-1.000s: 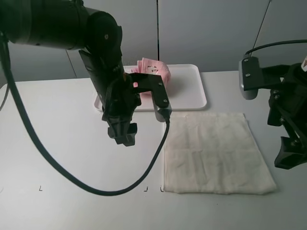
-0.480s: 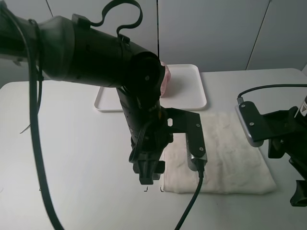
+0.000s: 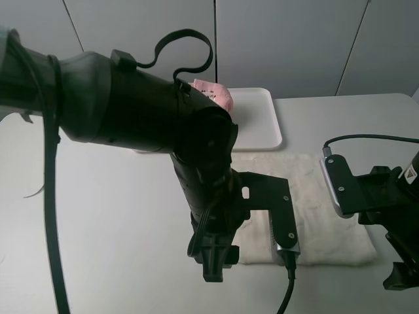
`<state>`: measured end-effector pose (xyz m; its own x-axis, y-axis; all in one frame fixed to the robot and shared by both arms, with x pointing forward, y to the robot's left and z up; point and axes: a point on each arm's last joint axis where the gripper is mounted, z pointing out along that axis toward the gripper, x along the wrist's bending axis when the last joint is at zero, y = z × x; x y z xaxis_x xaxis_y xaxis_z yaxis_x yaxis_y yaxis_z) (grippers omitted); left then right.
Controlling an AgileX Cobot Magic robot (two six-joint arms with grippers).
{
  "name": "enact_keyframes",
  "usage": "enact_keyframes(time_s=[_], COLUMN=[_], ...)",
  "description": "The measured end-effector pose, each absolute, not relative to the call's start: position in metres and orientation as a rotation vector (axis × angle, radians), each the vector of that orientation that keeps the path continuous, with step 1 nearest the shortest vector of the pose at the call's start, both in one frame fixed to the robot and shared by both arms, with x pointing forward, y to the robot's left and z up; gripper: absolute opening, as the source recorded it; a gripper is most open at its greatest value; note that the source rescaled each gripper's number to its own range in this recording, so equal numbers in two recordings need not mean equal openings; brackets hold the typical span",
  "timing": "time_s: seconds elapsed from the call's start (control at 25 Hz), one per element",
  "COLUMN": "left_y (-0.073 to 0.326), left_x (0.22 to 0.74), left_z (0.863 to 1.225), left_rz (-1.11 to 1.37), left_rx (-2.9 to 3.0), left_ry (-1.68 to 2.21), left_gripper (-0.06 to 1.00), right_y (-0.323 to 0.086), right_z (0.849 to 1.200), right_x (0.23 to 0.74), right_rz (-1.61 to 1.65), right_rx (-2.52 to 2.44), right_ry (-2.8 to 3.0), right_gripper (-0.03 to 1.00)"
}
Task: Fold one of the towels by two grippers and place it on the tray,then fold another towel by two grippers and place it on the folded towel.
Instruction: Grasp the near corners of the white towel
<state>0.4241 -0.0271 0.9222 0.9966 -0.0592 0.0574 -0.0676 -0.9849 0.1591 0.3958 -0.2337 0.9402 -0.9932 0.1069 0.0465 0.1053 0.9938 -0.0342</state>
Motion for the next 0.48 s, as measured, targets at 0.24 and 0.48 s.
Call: enact_keyframes(time_s=[0.24,0.48], left_y=[-0.03,-0.034], left_x=[0.423,0.419], left_z=[0.891,0.884], left_rz=[0.07,0.082], left_rx=[3.062,3.061], left_ry=[-0.057,-0.068], left_gripper=[0.9,0.93], right_y=[-0.234,-0.232], right_z=[0.94,0.94], right_x=[0.396,0.399], right_rz=[0.044,0.02], right_rx=[-0.168,-0.166], right_ry=[-3.095,-3.128], right_gripper=[1.0,1.0])
